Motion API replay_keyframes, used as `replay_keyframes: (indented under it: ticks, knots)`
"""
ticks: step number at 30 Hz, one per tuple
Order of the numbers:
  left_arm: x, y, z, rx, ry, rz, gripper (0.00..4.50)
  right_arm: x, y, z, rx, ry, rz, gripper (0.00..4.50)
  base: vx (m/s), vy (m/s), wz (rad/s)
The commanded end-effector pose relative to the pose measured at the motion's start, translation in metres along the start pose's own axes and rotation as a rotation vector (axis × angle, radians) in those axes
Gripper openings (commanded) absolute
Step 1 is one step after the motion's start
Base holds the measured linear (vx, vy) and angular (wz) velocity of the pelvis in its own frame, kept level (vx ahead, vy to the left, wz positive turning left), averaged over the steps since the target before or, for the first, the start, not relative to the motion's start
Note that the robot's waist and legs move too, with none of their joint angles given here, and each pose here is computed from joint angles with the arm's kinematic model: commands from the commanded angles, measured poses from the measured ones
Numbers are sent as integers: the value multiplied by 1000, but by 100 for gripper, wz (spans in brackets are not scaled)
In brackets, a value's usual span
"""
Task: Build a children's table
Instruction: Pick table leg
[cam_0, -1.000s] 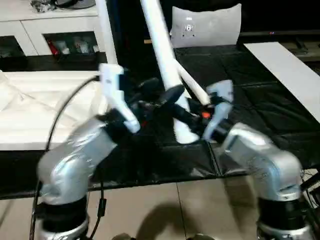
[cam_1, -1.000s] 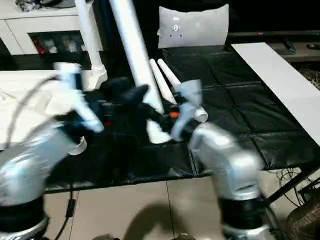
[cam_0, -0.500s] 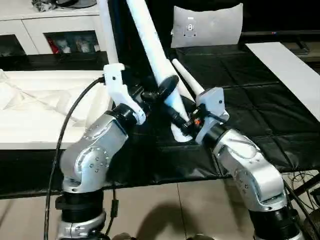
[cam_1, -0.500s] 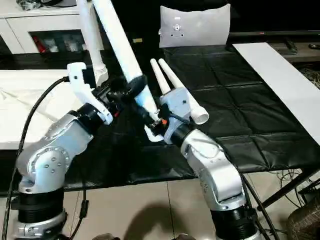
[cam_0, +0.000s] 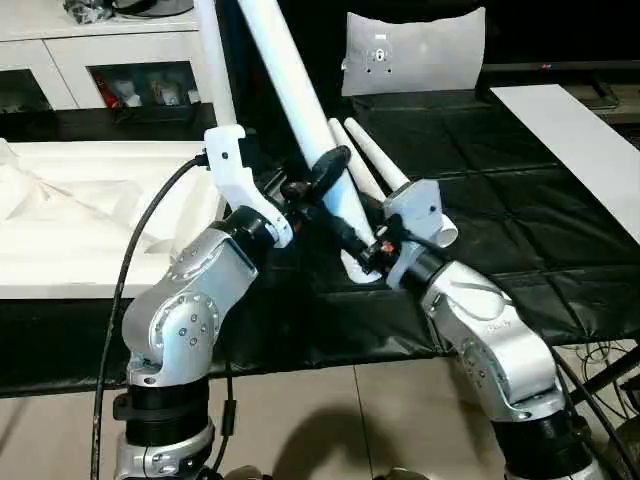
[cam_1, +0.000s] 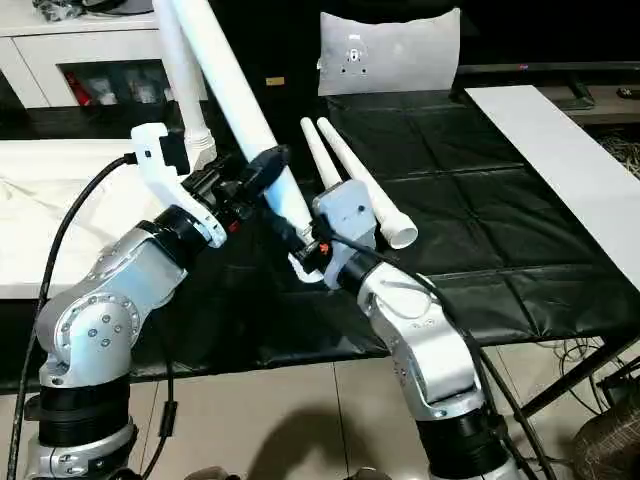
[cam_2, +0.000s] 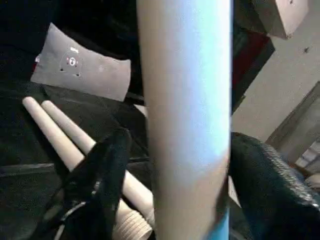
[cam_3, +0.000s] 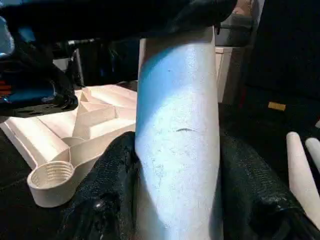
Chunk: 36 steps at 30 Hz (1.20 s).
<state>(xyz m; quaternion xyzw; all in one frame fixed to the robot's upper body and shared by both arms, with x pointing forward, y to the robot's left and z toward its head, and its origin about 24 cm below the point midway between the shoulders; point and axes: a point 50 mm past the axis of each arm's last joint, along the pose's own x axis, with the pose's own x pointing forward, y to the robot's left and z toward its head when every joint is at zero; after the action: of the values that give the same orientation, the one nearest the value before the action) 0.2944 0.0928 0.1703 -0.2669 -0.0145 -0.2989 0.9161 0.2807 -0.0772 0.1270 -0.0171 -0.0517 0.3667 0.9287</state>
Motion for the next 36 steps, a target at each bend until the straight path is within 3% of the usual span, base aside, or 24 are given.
replay_keyframes:
  ticks: [1, 8, 9, 13, 34, 35, 36]
  knots:
    - [0, 0, 2, -31, -12, 0, 292, 2, 0, 5, -38, -20, 7, 190, 0, 0, 0]
    - [3, 2, 2, -112, -31, 27, 230, 5, -1, 4, -90, -10, -20, 190, 0, 0, 0]
    - [3, 1, 2, -115, -30, 28, 203, 5, -1, 4, -97, -9, -22, 190, 0, 0, 0]
    - [4, 0, 0, -130, -28, 33, 187, 7, 0, 4, -110, -10, -20, 190, 0, 0, 0]
    - [6, 10, 1, -170, -41, 110, 185, 17, 2, 1, -172, 25, 8, 190, 0, 0, 0]
    - [7, 14, 2, -157, -44, 135, 185, 19, 0, -1, -144, 41, -4, 245, 0, 0, 0]
    - [8, 15, 2, -154, -45, 139, 185, 19, -1, -1, -141, 44, -7, 245, 0, 0, 0]
